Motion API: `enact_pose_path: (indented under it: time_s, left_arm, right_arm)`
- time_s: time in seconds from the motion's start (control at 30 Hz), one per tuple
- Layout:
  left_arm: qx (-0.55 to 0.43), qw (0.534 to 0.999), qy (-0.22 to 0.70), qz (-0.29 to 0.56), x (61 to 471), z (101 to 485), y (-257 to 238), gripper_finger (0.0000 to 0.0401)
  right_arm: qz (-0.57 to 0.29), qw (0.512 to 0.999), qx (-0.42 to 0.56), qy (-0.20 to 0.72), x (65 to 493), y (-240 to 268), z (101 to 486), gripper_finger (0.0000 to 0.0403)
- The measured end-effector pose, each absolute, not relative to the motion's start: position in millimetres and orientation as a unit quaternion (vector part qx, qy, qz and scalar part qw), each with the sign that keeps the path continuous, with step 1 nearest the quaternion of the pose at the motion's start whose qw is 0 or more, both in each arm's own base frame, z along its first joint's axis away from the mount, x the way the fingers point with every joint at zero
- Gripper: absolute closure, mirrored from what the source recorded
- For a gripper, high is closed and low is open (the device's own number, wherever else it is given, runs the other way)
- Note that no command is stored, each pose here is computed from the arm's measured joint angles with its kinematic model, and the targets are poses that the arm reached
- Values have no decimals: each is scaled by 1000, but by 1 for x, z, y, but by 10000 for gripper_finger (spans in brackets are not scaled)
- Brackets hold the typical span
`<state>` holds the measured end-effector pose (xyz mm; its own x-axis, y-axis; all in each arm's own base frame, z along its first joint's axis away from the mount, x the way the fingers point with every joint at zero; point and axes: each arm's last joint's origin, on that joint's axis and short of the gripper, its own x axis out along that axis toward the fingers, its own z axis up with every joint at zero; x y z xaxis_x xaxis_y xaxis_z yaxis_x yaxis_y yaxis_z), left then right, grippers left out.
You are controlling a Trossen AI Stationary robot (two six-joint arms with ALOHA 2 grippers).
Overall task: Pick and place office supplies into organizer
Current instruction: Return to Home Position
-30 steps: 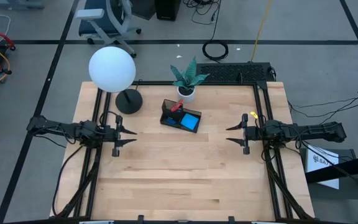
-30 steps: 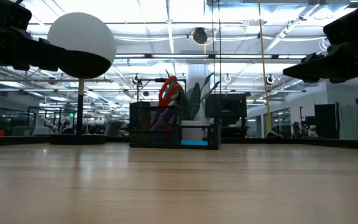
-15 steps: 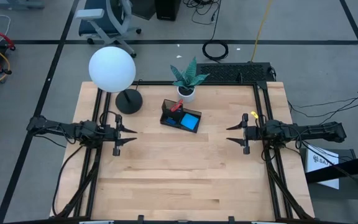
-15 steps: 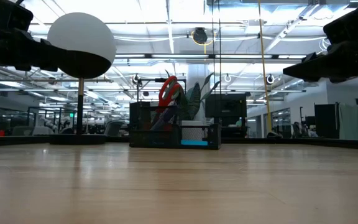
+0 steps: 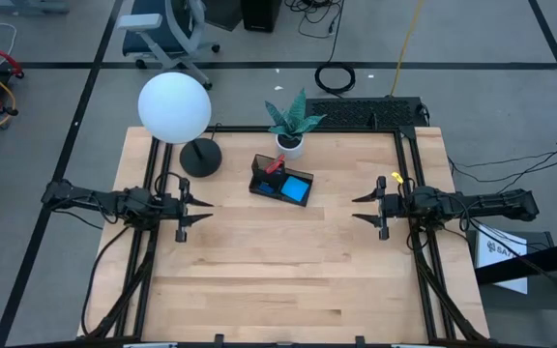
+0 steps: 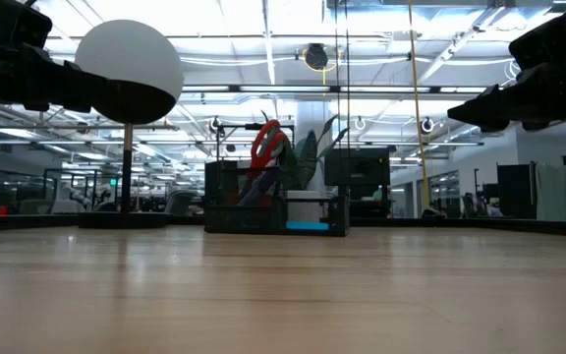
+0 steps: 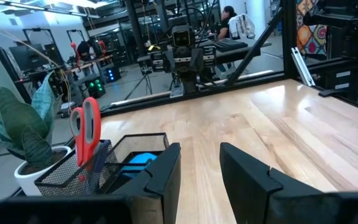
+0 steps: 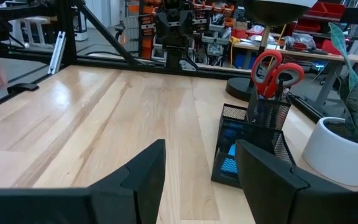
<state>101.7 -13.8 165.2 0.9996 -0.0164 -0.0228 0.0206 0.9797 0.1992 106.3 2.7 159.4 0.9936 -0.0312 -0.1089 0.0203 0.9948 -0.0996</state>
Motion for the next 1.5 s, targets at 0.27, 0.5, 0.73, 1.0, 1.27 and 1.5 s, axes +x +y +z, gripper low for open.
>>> enact_pose_path:
  time_s: [0.27,0.5,0.73,1.0,1.27,1.5]
  left_arm:
    - [97,995,9,-9,102,165,-14,281]
    - [89,996,9,-9,102,165,-14,281]
    - [77,997,9,-9,102,166,-14,281]
    - [77,997,9,-9,102,166,-14,281]
    - [77,997,9,-9,102,166,-14,281]
    - [78,997,9,-9,102,166,-14,281]
  right_arm:
    - [-13,997,-50,55,106,3,160,219]
    - [-13,997,-50,54,106,3,160,216]
    - [-13,997,-50,54,106,3,160,215]
    - [-13,997,-50,54,106,3,160,216]
    - [-13,997,-50,54,106,3,160,219]
    - [-12,997,-50,54,106,3,160,215]
